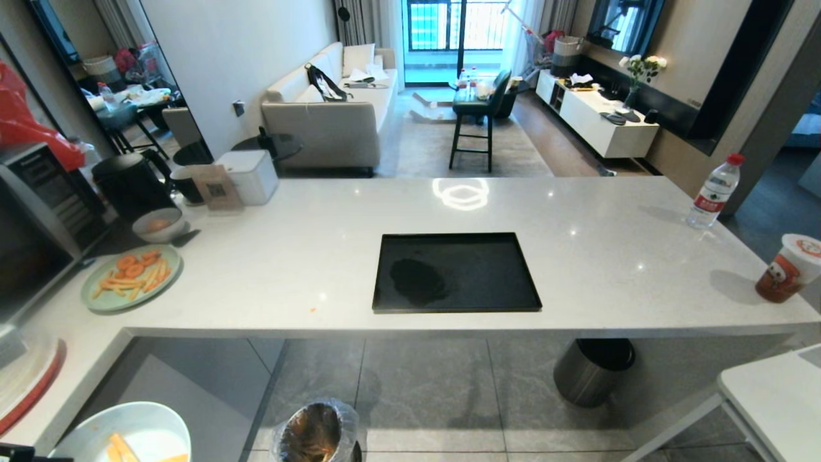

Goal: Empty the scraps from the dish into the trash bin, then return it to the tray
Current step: Move the bowl over the trash can

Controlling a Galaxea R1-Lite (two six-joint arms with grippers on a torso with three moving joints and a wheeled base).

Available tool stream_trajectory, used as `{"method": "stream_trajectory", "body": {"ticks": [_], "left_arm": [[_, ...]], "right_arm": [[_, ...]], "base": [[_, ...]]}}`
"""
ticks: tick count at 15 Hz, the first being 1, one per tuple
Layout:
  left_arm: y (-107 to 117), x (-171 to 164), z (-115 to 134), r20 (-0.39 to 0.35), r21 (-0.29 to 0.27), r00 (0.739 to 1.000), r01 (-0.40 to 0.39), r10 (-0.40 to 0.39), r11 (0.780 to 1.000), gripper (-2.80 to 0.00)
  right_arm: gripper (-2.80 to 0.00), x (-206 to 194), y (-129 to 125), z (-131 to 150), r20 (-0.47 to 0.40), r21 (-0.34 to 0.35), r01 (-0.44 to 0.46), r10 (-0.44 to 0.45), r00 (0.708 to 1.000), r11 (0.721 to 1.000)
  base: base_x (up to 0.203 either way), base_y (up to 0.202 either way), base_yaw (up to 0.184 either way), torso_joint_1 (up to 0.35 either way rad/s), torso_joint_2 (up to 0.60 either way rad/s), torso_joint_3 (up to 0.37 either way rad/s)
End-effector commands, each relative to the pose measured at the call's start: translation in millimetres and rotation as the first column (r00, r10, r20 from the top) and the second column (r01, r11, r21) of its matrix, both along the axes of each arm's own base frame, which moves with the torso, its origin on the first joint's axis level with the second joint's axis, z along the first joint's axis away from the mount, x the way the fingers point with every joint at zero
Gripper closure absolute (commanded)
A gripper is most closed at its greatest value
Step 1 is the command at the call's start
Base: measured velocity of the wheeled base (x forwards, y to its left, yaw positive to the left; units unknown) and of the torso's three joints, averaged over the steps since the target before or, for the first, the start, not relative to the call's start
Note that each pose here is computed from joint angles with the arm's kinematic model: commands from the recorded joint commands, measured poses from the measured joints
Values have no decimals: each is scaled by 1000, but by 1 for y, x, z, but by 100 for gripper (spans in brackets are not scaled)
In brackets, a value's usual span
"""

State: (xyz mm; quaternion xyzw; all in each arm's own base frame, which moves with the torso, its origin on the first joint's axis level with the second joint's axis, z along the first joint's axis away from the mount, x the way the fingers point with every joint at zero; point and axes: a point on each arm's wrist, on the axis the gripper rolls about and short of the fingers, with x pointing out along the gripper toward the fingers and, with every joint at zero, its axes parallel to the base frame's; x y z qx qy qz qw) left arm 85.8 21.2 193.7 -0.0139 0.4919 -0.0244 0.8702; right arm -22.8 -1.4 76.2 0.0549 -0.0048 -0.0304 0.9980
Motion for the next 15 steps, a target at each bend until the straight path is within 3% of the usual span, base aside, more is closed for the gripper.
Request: {"method": "stream_trajectory", "body": {"ticks": [1,15], "left_arm": [[-1,-3,1,7,1,1000,2,-2,1000,0],[-1,-3,-2,-3,-5,1000,-5,5,1000,0]], "right_arm": [[0,0,0,0,0,1,0,0,1000,1000],[0,0,0,0,0,1,0,0,1000,1000]], "base": [[0,0,0,-59,127,73],[0,0,0,-97,225,125]]}}
